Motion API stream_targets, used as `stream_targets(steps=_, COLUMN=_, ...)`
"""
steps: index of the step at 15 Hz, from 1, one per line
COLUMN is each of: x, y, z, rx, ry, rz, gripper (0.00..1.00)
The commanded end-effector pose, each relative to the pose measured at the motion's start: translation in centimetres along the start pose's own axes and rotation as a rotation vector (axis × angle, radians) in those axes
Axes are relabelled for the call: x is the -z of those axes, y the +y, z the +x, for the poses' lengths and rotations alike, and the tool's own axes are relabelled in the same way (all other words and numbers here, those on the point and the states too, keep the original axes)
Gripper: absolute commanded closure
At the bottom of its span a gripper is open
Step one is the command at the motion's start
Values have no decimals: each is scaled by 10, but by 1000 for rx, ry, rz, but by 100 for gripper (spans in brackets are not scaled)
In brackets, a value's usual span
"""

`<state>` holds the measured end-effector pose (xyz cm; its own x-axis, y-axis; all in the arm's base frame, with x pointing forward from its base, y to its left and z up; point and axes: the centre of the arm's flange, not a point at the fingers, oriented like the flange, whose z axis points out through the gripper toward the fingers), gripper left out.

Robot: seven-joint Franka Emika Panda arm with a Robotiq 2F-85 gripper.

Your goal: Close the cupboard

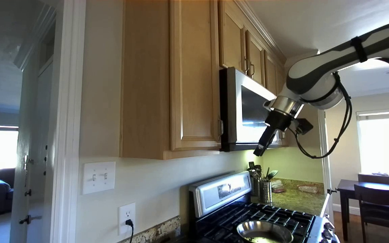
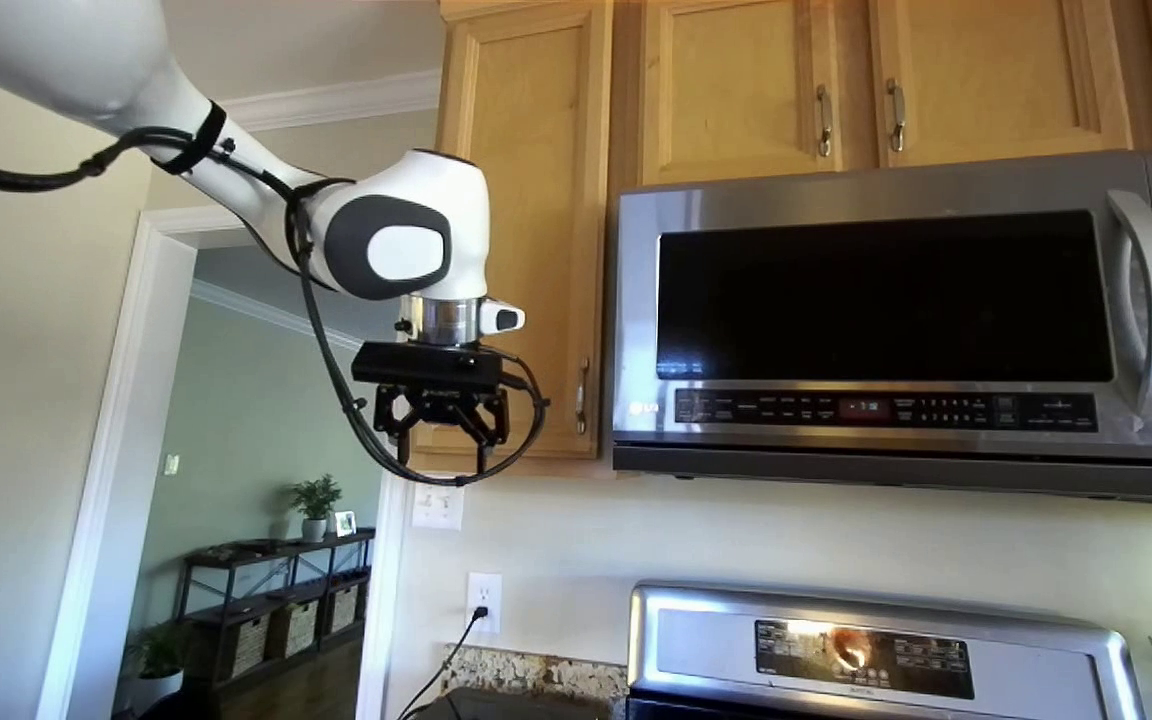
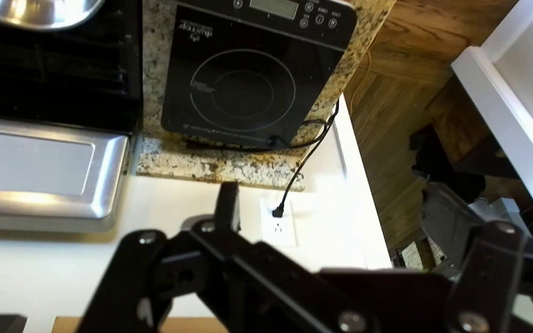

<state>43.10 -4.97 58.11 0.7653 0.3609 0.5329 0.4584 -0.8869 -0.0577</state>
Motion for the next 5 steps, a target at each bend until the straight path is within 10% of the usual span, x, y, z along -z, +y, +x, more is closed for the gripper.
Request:
stream_targets(steps=1, x=-18, y=-15, z=-41, rx=-52, ry=-46, rz=36, gripper=0)
stream_targets(steps=5, x=-28, y=-8, z=-28, rx=-26, ry=-59, rz=36, gripper=0)
